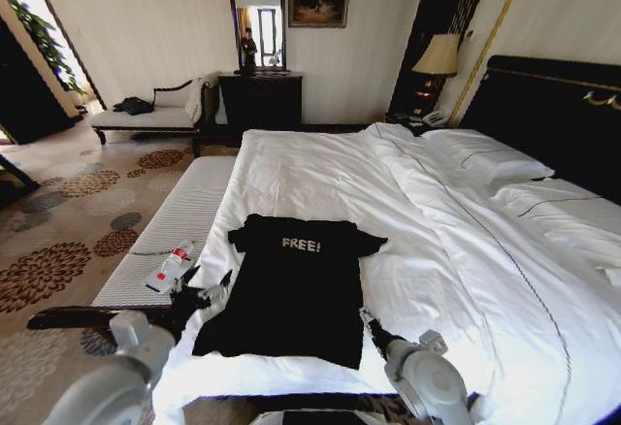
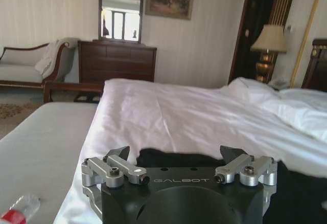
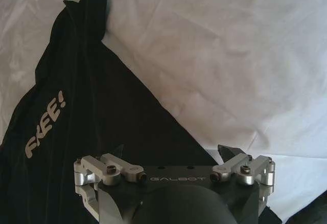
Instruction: Fold the clothes on the bed.
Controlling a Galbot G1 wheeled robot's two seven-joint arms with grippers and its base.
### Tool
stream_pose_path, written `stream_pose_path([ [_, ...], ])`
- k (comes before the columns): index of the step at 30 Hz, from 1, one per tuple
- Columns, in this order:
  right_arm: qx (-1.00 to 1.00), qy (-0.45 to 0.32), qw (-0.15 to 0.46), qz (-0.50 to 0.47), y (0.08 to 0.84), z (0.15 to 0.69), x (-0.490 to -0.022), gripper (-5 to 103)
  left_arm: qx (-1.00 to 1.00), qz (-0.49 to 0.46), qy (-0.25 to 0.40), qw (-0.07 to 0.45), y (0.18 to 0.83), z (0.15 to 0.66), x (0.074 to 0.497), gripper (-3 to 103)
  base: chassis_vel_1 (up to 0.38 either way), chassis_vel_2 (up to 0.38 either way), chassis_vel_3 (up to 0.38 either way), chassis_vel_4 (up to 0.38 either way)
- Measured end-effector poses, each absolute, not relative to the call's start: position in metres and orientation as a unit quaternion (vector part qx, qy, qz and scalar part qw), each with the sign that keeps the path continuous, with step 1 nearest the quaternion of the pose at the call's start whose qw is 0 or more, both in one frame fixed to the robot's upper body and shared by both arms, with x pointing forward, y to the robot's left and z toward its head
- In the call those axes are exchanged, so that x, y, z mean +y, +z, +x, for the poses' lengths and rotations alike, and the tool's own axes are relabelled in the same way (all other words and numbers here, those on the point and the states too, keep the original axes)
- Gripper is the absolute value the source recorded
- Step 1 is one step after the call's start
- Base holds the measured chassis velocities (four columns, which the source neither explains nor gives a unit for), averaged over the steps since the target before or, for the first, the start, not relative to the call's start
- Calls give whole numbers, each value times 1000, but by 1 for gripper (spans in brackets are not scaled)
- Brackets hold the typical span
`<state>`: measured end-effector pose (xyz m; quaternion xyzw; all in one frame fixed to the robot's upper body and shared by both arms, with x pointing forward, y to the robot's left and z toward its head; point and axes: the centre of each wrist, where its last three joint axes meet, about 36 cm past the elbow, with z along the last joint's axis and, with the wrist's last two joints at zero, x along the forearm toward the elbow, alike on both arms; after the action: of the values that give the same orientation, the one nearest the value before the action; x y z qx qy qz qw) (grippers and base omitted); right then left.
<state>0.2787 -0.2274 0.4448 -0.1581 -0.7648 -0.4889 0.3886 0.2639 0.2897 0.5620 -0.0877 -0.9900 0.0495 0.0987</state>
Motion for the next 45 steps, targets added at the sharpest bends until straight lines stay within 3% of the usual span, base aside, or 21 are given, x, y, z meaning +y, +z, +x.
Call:
stream_pose_path([
  [13, -763, -473, 409, -164, 428, 280, -220, 103, -980, -69, 182, 33, 599, 285, 301, 100, 0, 0, 0, 0],
  [18, -762, -474, 410, -162, 431, 280, -222, 95, -976, -66, 207, 31, 596, 285, 297, 100, 0, 0, 0, 0],
  [20, -762, -473, 412, -165, 428, 282, -224, 84, -974, -62, 217, 28, 595, 286, 296, 100, 0, 0, 0, 0],
  [23, -763, -469, 412, -171, 424, 285, -226, 78, -973, -60, 222, 27, 595, 286, 296, 100, 0, 0, 0, 0],
  [25, -764, -465, 411, -179, 419, 291, -230, 66, -972, -59, 226, 30, 593, 285, 294, 100, 0, 0, 0, 0],
  [30, -762, -468, 410, -181, 418, 293, -229, 53, -972, -59, 225, 31, 593, 286, 293, 100, 0, 0, 0, 0],
  [32, -761, -469, 410, -180, 417, 293, -227, 53, -972, -59, 224, 30, 593, 286, 293, 100, 0, 0, 0, 0],
  [36, -761, -470, 409, -182, 418, 291, -224, 33, -973, -58, 221, 32, 592, 286, 292, 100, 0, 0, 0, 0],
  [38, -761, -470, 409, -183, 419, 289, -223, 33, -973, -58, 221, 32, 592, 286, 292, 100, 0, 0, 0, 0],
  [42, -758, -469, 413, -188, 427, 274, -222, 11, -974, -55, 219, 33, 591, 285, 292, 100, 0, 0, 0, 0],
  [45, -758, -470, 412, -187, 430, 271, -221, 6, -974, -52, 218, 33, 590, 285, 292, 100, 0, 0, 0, 0],
])
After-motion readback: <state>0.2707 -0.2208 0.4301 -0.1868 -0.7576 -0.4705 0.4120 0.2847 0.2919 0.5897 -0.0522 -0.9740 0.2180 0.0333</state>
